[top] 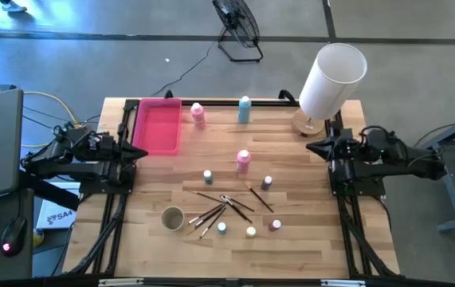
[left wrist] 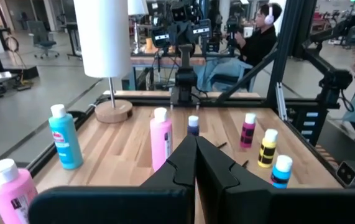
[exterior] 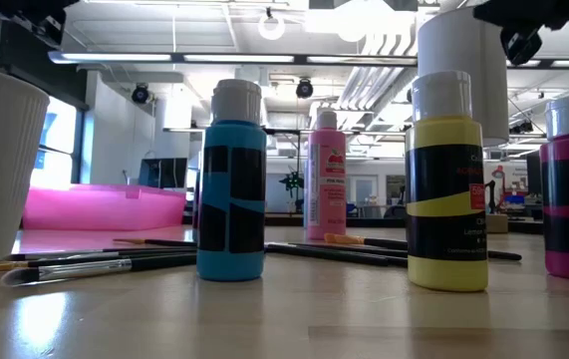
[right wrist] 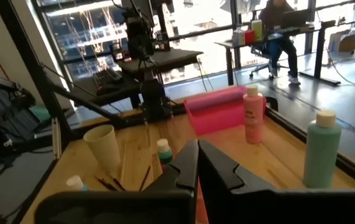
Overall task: Pick & Place Paint Supplies
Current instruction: Put the big pink paint bottle into the pink bin
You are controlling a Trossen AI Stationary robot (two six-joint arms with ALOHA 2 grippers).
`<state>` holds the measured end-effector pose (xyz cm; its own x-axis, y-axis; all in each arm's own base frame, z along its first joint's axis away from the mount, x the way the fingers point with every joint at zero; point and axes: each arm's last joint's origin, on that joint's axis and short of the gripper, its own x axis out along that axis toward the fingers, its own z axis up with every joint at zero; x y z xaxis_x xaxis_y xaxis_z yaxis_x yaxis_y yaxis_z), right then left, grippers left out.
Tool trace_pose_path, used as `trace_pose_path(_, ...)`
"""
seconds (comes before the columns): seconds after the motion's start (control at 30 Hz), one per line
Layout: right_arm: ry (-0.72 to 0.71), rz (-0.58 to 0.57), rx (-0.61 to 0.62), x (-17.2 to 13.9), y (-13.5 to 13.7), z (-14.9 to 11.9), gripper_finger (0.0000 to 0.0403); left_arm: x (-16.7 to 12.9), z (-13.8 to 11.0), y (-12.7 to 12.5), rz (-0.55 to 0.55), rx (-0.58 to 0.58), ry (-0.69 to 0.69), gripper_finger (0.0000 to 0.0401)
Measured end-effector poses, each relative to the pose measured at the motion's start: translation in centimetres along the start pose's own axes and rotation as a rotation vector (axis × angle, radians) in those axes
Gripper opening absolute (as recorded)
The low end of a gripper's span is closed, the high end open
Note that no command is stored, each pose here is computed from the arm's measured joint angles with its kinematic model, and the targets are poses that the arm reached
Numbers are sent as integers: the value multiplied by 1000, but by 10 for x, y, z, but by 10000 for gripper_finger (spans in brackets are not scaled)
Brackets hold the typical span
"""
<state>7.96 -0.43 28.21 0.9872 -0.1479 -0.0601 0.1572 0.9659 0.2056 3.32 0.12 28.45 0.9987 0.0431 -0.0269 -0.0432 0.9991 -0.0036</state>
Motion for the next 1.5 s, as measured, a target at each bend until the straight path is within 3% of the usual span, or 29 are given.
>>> trace_pose_path(0.67, 20, 21, 47, 21, -5, -42, 3, 34, -47, -2, -13, -2, 55, 0)
trace_pose_path(0.83, 41, 16, 46, 25, -8, -56, 3, 39, -57, -4, -73, -7, 83, 0)
trace_pose_path(1.1, 96, 43, 44, 29, -9, -71, 3, 41, -62, -5, -118, -9, 102, 0)
trace_pose_path(1.5, 93, 54, 41, 29, -9, -71, 3, 40, -62, -5, -113, -9, 104, 0)
